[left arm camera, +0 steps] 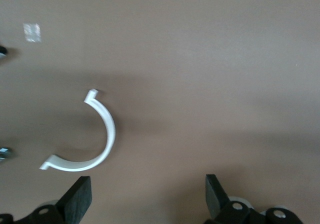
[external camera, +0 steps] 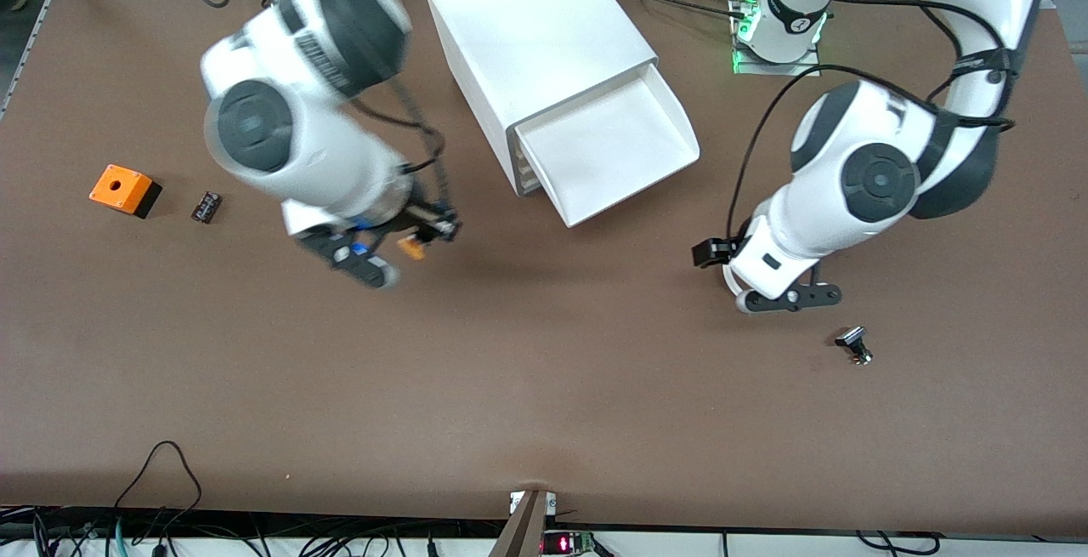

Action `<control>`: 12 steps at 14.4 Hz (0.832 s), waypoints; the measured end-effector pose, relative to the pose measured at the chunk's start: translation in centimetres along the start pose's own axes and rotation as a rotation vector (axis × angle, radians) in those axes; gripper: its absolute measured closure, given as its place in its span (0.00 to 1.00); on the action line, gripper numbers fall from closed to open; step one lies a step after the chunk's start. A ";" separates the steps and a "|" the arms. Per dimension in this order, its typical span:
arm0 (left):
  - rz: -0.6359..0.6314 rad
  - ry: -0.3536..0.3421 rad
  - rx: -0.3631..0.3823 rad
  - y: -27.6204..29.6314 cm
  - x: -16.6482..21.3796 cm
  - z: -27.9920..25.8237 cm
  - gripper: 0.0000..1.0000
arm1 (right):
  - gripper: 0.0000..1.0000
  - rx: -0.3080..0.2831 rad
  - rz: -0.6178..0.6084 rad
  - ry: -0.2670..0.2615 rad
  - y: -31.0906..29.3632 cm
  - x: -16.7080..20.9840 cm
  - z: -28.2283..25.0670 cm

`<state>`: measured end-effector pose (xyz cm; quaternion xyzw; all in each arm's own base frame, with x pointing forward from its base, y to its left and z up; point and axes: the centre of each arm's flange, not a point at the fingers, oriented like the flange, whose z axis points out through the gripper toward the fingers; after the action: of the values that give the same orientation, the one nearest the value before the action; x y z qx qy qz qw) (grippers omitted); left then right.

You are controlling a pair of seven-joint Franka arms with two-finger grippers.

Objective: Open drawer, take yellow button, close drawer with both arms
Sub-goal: 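Lift the button out with the right gripper while the left gripper nears the drawer, then push the drawer shut with the left gripper while the right gripper holds the button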

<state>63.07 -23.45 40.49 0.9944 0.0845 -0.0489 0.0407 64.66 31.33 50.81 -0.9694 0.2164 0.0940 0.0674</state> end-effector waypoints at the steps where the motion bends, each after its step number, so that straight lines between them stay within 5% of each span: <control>1: -0.029 0.002 -0.006 0.9 -0.8 1.2 0.00 | 0.59 0.000 -0.056 0.003 2.2 2.4 -0.6; 7: -0.125 0.024 -0.028 5.7 -7.7 5.4 0.00 | 0.59 -0.137 -0.356 0.058 12.7 12.2 -0.9; 12: -0.106 0.005 0.002 7.7 -12.7 6.6 0.00 | 0.59 -0.210 -0.425 0.063 19.1 17.6 3.7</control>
<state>51.32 -33.68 35.82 0.9887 0.1372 -0.0486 0.0368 71.47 7.71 41.76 -0.9973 -0.0016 0.0693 -0.0224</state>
